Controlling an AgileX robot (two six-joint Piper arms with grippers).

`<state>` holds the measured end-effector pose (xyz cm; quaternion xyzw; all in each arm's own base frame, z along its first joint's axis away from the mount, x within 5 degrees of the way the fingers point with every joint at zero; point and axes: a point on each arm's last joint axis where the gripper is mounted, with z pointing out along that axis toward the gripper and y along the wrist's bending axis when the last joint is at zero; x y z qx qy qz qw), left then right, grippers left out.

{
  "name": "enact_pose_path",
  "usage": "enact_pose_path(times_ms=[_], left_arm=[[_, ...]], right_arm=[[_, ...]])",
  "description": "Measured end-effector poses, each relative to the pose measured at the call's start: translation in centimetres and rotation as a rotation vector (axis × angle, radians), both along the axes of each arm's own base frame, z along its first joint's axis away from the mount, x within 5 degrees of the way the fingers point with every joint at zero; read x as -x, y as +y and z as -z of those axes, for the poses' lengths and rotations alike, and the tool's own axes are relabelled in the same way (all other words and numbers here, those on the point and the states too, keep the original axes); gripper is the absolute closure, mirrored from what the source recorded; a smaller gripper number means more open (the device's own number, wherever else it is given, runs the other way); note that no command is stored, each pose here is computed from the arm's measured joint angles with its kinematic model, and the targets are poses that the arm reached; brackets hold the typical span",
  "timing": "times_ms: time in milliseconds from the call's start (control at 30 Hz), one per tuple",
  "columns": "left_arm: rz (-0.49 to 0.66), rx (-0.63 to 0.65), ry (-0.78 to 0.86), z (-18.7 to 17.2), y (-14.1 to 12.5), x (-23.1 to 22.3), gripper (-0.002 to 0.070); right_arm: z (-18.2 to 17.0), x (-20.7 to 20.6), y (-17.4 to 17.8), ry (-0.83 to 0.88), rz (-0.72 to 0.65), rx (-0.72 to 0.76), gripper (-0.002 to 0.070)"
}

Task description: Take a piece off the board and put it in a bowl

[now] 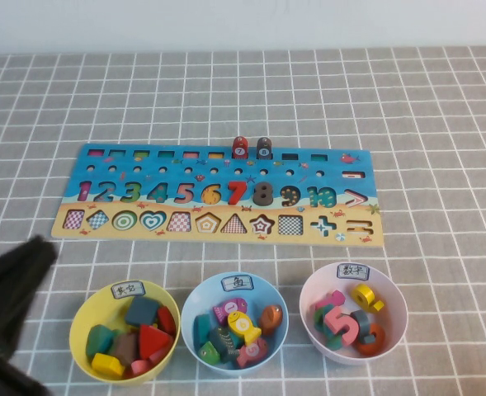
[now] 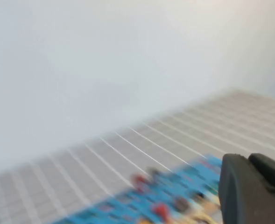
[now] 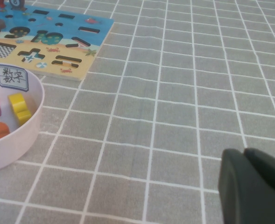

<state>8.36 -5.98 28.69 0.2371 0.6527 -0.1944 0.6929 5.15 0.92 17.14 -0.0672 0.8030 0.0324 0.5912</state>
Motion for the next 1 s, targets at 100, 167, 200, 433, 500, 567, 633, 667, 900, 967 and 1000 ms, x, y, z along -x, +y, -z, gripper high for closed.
enact_pose_path(times_ms=[100,167,200,433,500,567,633,667,900,967,1000], left_arm=[[-0.11,0.036,-0.118,1.5,1.7,0.7,0.0678],[-0.186,0.036,-0.143,2.7,2.5,1.0,0.0678],[-0.222,0.04,-0.151,3.3,2.9,1.2,0.0678],[-0.408,0.047,-0.175,6.4,4.6,2.1,0.0678],[-0.445,0.052,-0.175,6.6,4.9,2.4,0.0678],[-0.473,0.05,-0.164,6.8,5.1,2.6,0.0678],[-0.498,0.046,-0.149,7.0,5.3,2.8,0.0678],[-0.51,0.036,-0.126,7.3,5.3,2.8,0.0678],[-0.553,-0.068,0.155,10.0,5.6,2.8,0.0678],[-0.556,-0.095,0.222,10.6,5.7,2.9,0.0678],[-0.559,-0.11,0.256,11.0,5.7,3.0,0.0678]], right_arm=[[0.0,0.0,0.0,0.0,0.0,0.0,0.0694],[0.0,0.0,0.0,0.0,0.0,0.0,0.0694],[0.0,0.0,0.0,0.0,0.0,0.0,0.0694],[0.0,0.0,0.0,0.0,0.0,0.0,0.0694],[0.0,0.0,0.0,0.0,0.0,0.0,0.0694],[0.0,0.0,0.0,0.0,0.0,0.0,0.0694],[0.0,0.0,0.0,0.0,0.0,0.0,0.0694],[0.0,0.0,0.0,0.0,0.0,0.0,0.0694],[0.0,0.0,0.0,0.002,0.0,0.0,0.0694],[0.0,0.0,0.0,0.002,0.0,0.0,0.0694],[0.0,0.0,0.0,0.002,0.0,0.0,0.0694]])
